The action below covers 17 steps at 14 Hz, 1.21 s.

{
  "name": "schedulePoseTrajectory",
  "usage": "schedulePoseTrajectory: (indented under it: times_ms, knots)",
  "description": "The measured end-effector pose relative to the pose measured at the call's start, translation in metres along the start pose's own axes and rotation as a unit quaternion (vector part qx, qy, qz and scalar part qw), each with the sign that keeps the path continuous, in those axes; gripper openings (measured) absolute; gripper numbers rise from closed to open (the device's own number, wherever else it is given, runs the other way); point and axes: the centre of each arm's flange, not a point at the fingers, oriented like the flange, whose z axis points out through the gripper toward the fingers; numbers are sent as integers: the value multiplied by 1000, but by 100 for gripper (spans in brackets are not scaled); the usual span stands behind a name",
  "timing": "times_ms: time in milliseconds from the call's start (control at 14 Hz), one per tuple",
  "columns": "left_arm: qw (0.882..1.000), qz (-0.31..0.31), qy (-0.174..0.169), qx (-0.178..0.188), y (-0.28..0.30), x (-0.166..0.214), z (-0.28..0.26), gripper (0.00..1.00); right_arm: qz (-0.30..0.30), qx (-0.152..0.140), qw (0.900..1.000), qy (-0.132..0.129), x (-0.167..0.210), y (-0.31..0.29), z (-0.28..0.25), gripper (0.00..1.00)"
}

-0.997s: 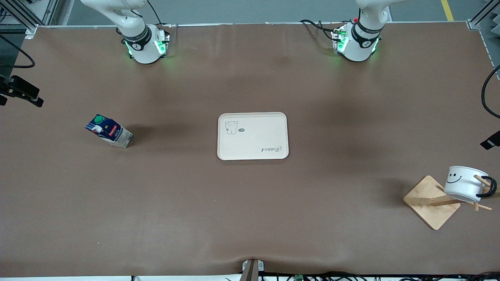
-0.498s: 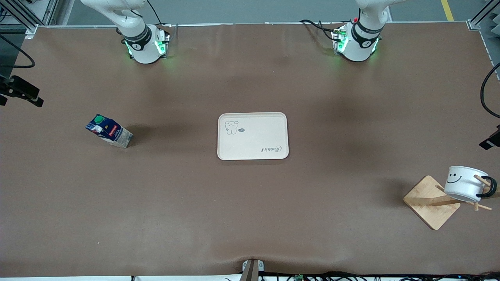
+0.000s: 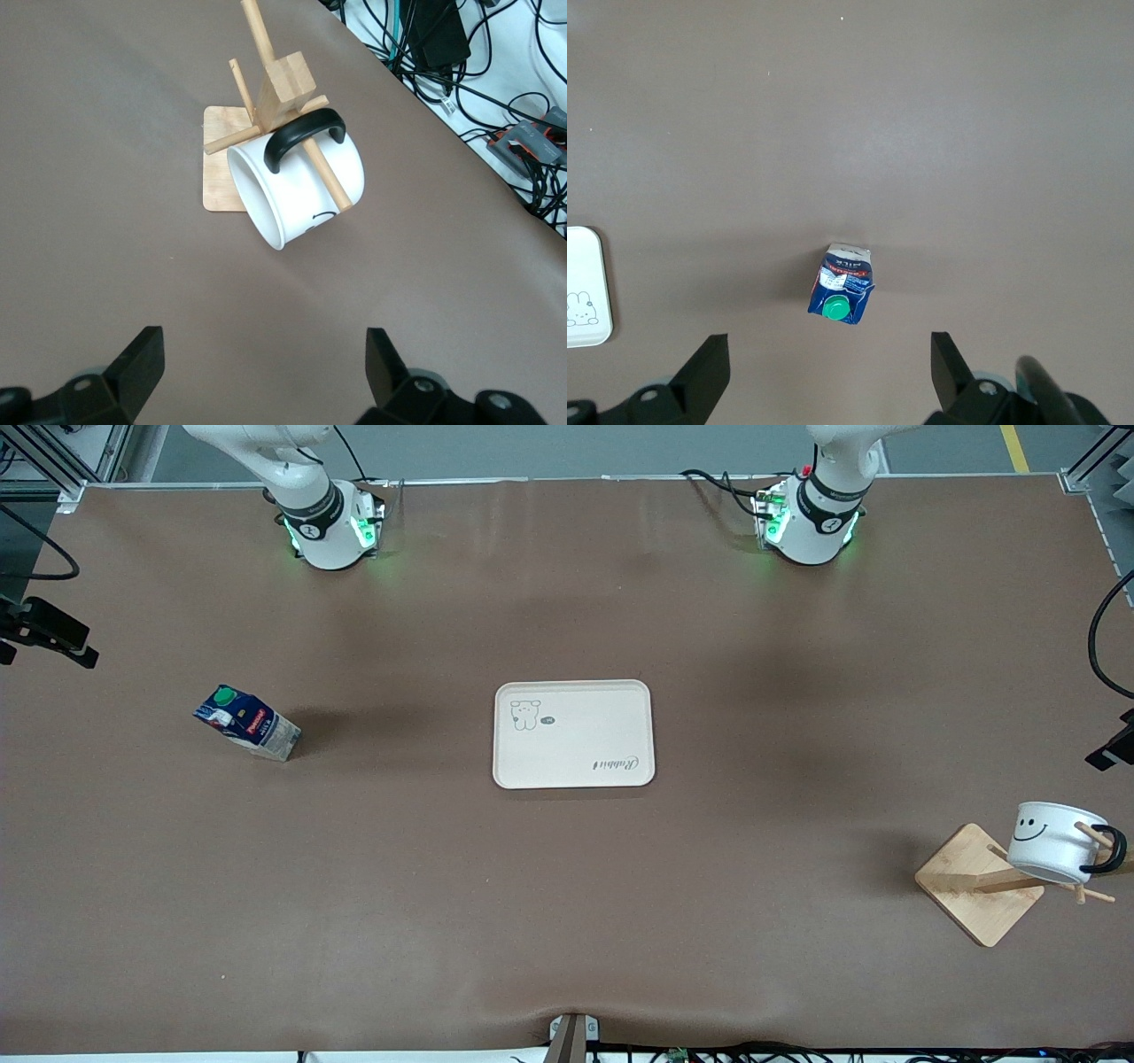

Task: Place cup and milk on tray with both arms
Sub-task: 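Grasp the white mug rim with the left gripper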

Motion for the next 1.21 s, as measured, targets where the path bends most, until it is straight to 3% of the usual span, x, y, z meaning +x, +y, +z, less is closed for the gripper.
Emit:
schedulePoseTrajectory:
  times_ms: [783, 1210]
  knots:
    - [999, -22, 29, -32, -7, 10, 111, 100, 4, 0, 1000, 0, 0, 4, 0, 100]
    - [996, 56, 60, -45, 6, 14, 139, 95, 5, 0, 1000, -1, 0, 6, 1, 100]
